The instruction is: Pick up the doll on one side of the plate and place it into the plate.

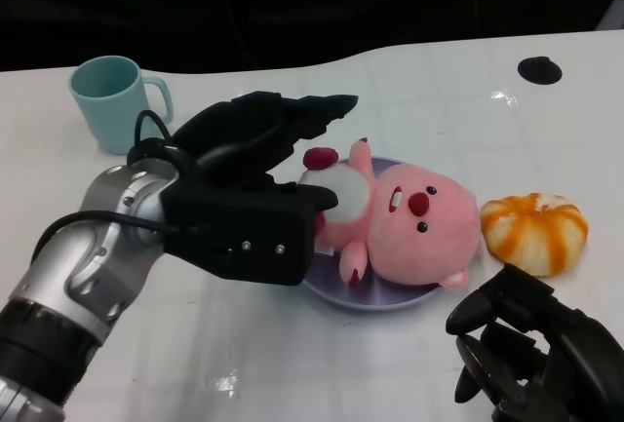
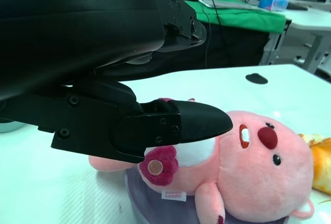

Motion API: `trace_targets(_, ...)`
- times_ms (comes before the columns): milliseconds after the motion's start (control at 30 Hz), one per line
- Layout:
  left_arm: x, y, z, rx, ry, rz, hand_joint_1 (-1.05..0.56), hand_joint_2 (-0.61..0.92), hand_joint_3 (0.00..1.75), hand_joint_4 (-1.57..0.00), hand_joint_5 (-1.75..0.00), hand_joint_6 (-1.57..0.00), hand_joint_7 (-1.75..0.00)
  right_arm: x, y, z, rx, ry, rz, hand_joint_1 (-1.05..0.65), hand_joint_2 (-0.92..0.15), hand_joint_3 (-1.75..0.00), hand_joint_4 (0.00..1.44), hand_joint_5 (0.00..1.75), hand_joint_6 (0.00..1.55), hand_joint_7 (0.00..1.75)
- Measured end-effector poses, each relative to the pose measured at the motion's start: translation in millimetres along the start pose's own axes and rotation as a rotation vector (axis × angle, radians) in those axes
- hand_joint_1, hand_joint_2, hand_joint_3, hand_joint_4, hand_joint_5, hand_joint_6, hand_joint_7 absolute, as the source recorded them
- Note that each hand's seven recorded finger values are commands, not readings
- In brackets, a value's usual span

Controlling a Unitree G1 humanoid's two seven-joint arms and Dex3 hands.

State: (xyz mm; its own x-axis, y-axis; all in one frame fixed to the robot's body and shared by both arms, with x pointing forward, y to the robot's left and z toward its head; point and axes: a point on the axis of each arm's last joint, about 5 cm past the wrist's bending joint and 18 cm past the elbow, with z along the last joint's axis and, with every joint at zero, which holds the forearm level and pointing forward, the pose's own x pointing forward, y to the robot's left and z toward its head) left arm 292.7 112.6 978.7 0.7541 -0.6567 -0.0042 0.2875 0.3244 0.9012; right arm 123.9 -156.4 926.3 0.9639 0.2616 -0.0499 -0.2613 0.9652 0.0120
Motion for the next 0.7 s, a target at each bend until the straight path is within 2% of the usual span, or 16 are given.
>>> trace_targets(133,-11.1,3.8,-4.1,-0.026,-0.02,0.029,-0.87,0.92,0.5,-0.07,-0.58,-0.21,-0.08,-0.2,0.0,-0.1,0.0,0.001,-0.001,-0.33,-0.92,-0.54,0.54,1.7,0.44,1.61)
trace_targets(200,-18.5,3.7,-5.9,-0.053,-0.03,0.052,-0.8,0.92,0.43,-0.14,-0.63,-0.29,-0.11,-0.4,0.0,0.0,0.0,0.001,-0.001,-0.32,-0.92,-0.54,0.54,1.7,0.44,1.61)
trace_targets(333,-36.1,-4.1,-13.0,-0.144,-0.032,0.105,-0.62,0.92,0.25,-0.33,-0.72,-0.45,-0.16,-0.9,0.0,0.2,0.0,0.001,-0.001,-0.32,-0.92,-0.55,0.53,1.71,0.44,1.61)
trace_targets(433,-46.2,-8.9,-17.2,-0.196,-0.029,0.136,-0.58,0.92,0.21,-0.36,-0.73,-0.49,-0.16,-1.3,0.1,0.4,0.0,0.0,-0.002,-0.32,-0.92,-0.55,0.53,1.71,0.44,1.61)
trace_targets(500,-54.9,-11.0,-20.8,-0.25,-0.028,0.175,-0.4,0.9,0.13,-0.52,-0.76,-0.65,-0.17,-1.3,0.3,1.1,-0.001,-0.004,-0.001,-0.33,-0.92,-0.55,0.53,1.7,0.44,1.61)
trace_targets(567,-65.4,-14.4,-25.2,-0.305,-0.023,0.217,-0.31,0.9,0.11,-0.59,-0.8,-0.73,-0.17,-1.6,0.3,1.5,-0.001,-0.004,-0.002,-0.33,-0.92,-0.55,0.53,1.71,0.45,1.62)
trace_targets(700,-81.1,-22.8,-30.1,-0.391,-0.003,0.251,-0.19,0.87,0.2,-0.61,-1.07,-0.86,-0.23,-1.8,0.2,1.6,-0.002,-0.003,-0.001,-0.32,-0.92,-0.55,0.54,1.71,0.45,1.62)
